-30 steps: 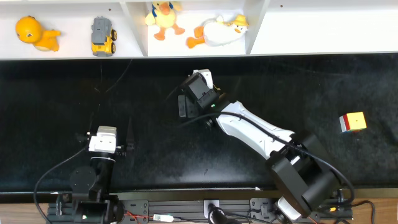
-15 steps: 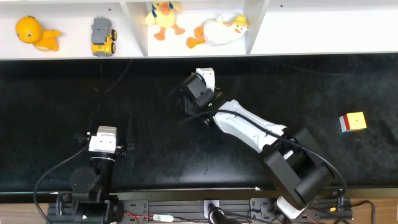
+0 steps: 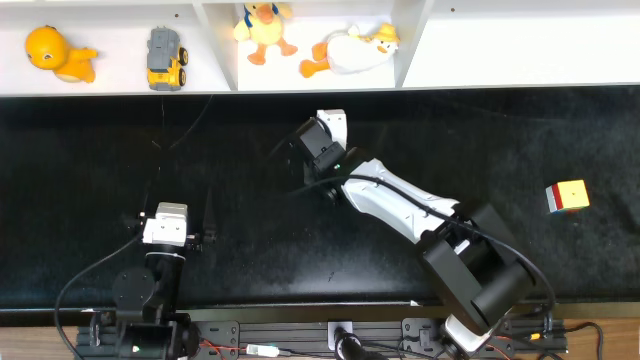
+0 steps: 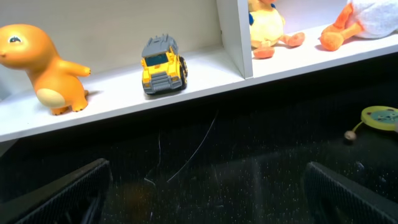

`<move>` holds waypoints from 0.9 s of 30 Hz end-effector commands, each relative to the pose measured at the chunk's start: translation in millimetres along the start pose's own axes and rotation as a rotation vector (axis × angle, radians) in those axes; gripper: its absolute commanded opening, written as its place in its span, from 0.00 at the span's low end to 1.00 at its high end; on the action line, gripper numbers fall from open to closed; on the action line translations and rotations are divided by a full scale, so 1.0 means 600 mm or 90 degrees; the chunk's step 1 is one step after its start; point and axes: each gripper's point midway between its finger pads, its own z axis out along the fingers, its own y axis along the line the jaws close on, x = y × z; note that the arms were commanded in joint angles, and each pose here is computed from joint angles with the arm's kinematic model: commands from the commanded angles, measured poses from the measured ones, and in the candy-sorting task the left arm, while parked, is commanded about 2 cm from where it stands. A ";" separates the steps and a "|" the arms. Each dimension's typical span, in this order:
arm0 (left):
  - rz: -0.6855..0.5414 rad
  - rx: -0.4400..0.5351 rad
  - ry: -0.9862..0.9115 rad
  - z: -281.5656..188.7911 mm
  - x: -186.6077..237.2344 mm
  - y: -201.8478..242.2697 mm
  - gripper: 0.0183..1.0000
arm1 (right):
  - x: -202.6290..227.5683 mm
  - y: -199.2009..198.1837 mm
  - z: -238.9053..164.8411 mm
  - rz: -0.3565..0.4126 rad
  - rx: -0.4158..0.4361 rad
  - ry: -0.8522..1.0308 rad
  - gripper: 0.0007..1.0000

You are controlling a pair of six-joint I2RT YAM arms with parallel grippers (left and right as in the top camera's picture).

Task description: Store Toys

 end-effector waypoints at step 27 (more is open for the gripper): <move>0.010 -0.004 -0.004 0.000 0.000 0.001 1.00 | 0.038 -0.298 -0.186 0.118 0.138 -0.027 0.04</move>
